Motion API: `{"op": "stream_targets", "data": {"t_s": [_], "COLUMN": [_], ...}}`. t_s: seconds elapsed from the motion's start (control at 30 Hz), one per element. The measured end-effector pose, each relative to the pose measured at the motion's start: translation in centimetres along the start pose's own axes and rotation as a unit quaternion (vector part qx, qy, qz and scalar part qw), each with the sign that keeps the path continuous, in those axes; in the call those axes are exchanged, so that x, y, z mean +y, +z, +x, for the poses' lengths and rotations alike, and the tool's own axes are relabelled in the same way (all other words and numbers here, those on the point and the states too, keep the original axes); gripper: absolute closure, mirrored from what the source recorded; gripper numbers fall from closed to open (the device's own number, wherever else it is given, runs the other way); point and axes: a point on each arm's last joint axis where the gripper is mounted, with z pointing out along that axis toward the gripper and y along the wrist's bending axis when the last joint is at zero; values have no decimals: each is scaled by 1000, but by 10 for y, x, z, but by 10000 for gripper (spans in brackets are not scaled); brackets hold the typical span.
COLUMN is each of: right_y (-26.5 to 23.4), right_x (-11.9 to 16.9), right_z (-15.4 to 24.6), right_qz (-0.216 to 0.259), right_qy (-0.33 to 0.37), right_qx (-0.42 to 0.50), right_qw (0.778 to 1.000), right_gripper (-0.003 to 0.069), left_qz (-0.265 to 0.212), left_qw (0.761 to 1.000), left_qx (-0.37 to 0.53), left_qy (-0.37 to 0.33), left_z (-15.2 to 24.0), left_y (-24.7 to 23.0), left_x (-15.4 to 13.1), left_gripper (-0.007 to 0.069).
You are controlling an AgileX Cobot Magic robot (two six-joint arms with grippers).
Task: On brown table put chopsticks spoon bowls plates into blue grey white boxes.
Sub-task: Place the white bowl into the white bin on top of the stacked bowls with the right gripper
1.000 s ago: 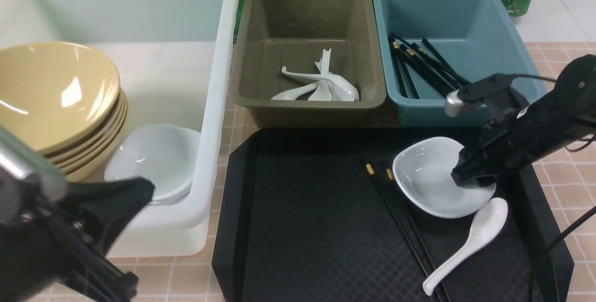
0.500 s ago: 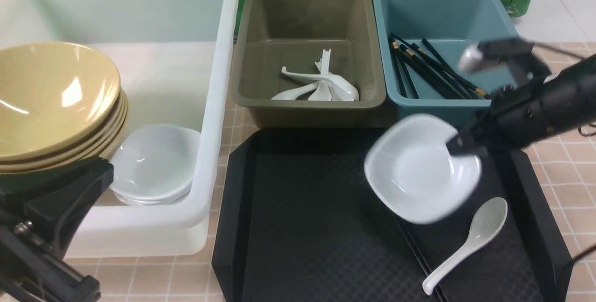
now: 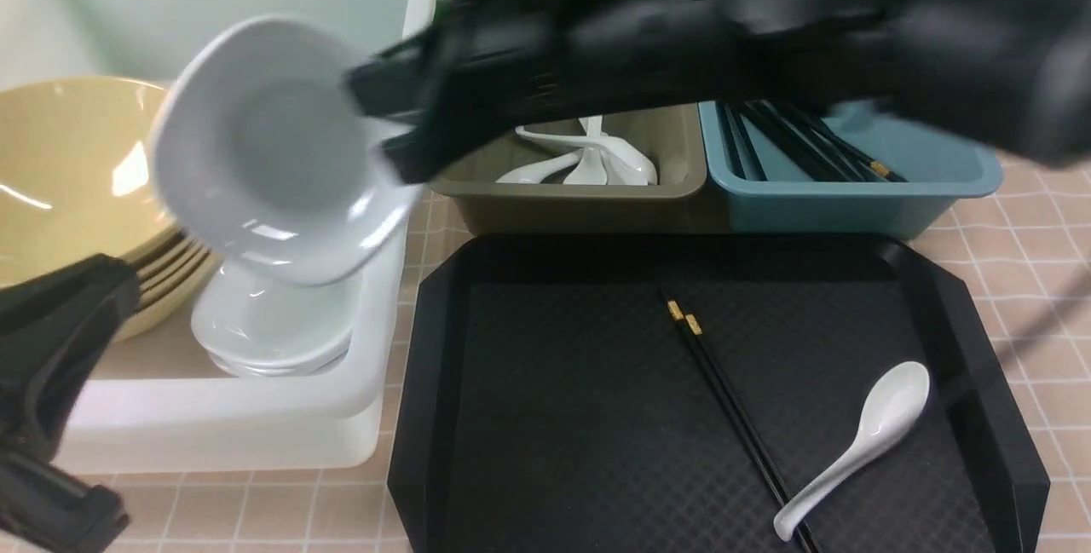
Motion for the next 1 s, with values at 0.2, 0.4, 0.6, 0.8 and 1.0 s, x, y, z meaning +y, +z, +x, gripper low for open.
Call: {"op": "stream_targets", "data": {"t_s": [0.2,0.4,0.6,0.8,1.0], "right_y": [68,92,81,14,-98], "right_x": [-8,-14,-12,-21,-56], "right_z": [26,50,39,3,-25], "right_qz": [-12,-12,-14,-11,106], "right_qy": [-70,-98,-45,6,57], "right_qx": [44,76,79,135,209], "right_qw": [997,992,996,991,970], "right_gripper": [582,468,222,147,193], "left_qz": [-13,-12,-11,-11,-11], "left_qw": [1000,1000,1000,999,1000], "left_qx": [-9,0,-18,-21,-17], "left_qy": [-5,-19,-22,-22,-22], "left_z": [0,14,19,19,20], "left_y": [-9,-6,-3,-3,-3], "left_x": [2,-1,-3,-3,-3], "left_gripper": [634,634,634,634,634]}}
